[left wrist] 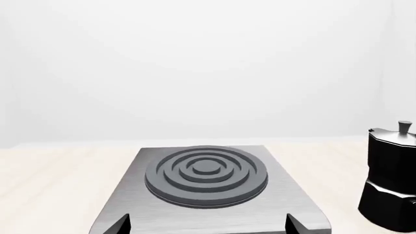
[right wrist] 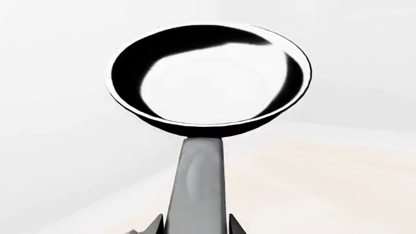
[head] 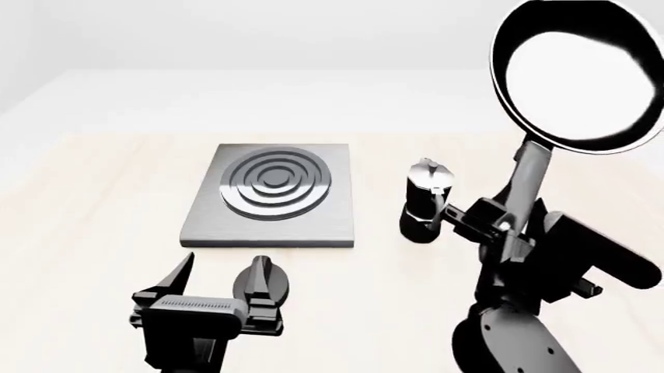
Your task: Put the frying pan on the stove.
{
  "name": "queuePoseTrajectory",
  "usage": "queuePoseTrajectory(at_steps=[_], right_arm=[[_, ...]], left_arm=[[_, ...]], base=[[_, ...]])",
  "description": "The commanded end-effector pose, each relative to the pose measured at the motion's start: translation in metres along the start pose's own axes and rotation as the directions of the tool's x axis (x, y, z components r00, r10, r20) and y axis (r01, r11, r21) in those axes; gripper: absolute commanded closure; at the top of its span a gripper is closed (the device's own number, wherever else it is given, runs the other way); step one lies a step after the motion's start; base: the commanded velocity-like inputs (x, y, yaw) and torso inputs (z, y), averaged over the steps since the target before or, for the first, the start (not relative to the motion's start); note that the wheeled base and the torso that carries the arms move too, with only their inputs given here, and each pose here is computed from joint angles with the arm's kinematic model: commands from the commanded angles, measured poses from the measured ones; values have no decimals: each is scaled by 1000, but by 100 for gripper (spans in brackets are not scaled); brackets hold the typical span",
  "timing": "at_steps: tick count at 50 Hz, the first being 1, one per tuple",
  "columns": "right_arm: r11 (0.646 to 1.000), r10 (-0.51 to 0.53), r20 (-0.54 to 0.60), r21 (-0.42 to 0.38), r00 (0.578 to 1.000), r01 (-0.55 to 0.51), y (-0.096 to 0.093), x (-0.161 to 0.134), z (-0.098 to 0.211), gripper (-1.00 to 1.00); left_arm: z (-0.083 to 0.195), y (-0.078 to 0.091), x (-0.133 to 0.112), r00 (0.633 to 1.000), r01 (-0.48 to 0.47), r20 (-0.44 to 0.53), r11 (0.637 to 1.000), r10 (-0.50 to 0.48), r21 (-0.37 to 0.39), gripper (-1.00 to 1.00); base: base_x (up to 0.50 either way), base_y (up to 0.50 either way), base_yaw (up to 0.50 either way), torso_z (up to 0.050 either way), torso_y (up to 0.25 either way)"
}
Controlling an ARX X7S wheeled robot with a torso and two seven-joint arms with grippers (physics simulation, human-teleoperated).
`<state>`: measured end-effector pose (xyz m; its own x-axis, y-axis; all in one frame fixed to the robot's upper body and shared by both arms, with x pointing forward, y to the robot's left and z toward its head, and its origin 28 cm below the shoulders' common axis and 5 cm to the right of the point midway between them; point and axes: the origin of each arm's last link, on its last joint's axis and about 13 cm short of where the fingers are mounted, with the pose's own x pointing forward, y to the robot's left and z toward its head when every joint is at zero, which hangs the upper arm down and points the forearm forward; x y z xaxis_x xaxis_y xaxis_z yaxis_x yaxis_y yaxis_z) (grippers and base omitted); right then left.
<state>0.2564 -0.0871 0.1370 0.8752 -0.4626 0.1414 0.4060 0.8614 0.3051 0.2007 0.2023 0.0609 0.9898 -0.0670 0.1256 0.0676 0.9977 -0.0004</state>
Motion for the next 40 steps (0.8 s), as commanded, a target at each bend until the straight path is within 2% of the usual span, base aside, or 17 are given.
queuePoseTrajectory(at_steps=[1, 15, 24, 27, 29, 31, 38, 40], right_arm=[[991, 130, 58, -11, 990, -130, 4, -4, 11, 100], [956, 287, 55, -75, 956, -283, 13, -12, 13, 100], [933, 355, 49, -80, 934, -351, 20, -13, 18, 100], [921, 384, 9, -79, 923, -382, 22, -13, 19, 100], [920, 388, 39, -69, 921, -385, 23, -13, 20, 100], [911, 408, 30, -71, 912, -405, 25, -14, 20, 100], [840, 534, 10, -119, 846, -529, 32, -22, 22, 100], [832, 546, -4, -121, 838, -542, 33, -22, 21, 100]], left_arm=[[0, 0, 0, 1000, 0, 0, 1000, 0, 3, -100], [0, 0, -2, 1000, -8, 0, 1000, 8, 0, -100], [-1, 1, -2, 1000, -10, -1, 1000, 10, -2, -100], [-1, 1, -2, 1000, -11, -2, 1000, 11, -2, -100], [-1, 1, -2, 1000, -11, -2, 1000, 11, -1, -100], [-1, 1, -2, 1000, -11, -3, 1000, 11, -3, -100], [0, 1, -1, 1000, -9, -1, 1000, 9, 0, -100], [0, 1, -1, 1000, -9, 0, 1000, 9, 0, -100]], base=[[0, 0, 0, 0, 0], [0, 0, 0, 0, 2], [0, 0, 0, 1, 2], [0, 0, 0, 0, 0], [0, 0, 0, 0, 5], [0, 0, 0, 0, 0], [0, 0, 0, 0, 1], [0, 0, 0, 5, 5]])
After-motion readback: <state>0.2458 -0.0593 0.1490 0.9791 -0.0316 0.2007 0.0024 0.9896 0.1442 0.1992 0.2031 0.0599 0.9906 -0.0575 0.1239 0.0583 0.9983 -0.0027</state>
